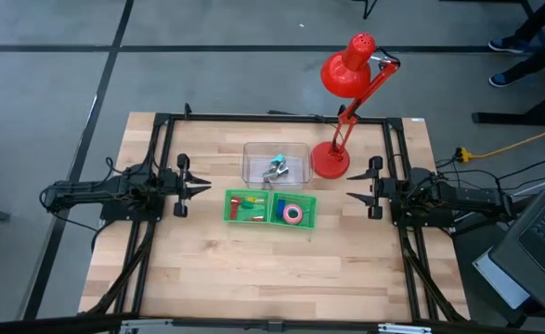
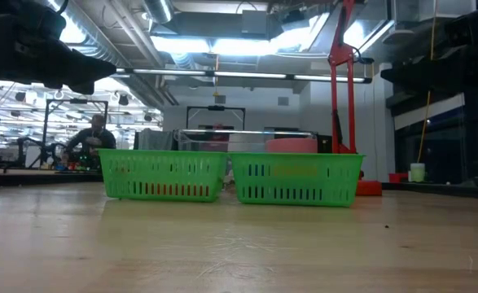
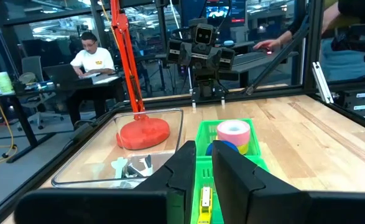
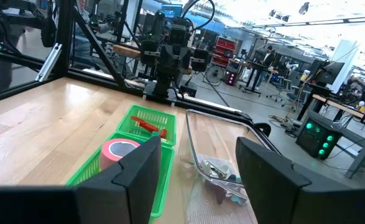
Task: Pick and place Stapler, Stapler remover, tape
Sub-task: Return to Home Position
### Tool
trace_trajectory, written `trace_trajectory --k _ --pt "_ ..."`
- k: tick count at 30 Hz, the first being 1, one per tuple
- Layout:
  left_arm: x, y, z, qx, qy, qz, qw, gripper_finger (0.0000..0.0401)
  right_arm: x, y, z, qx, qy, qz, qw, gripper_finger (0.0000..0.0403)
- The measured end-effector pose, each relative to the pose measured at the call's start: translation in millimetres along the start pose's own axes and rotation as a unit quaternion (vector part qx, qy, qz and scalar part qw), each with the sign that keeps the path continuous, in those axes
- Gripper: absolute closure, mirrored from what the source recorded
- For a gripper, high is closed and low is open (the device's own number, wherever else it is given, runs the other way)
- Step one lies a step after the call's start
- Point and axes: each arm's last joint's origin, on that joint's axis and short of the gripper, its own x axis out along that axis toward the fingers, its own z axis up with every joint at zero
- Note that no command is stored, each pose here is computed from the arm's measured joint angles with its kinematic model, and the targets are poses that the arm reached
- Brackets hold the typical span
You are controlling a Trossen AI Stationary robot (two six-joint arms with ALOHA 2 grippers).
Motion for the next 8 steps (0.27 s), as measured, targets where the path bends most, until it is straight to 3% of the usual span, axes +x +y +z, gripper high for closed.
trace_trajectory --k 8 --pt "0.0 0.0 0.0 0.0 0.0 0.0 1.0 0.0352 0.0 0.0 0.0 0.0 0.0 0.0 1.0 0.0192"
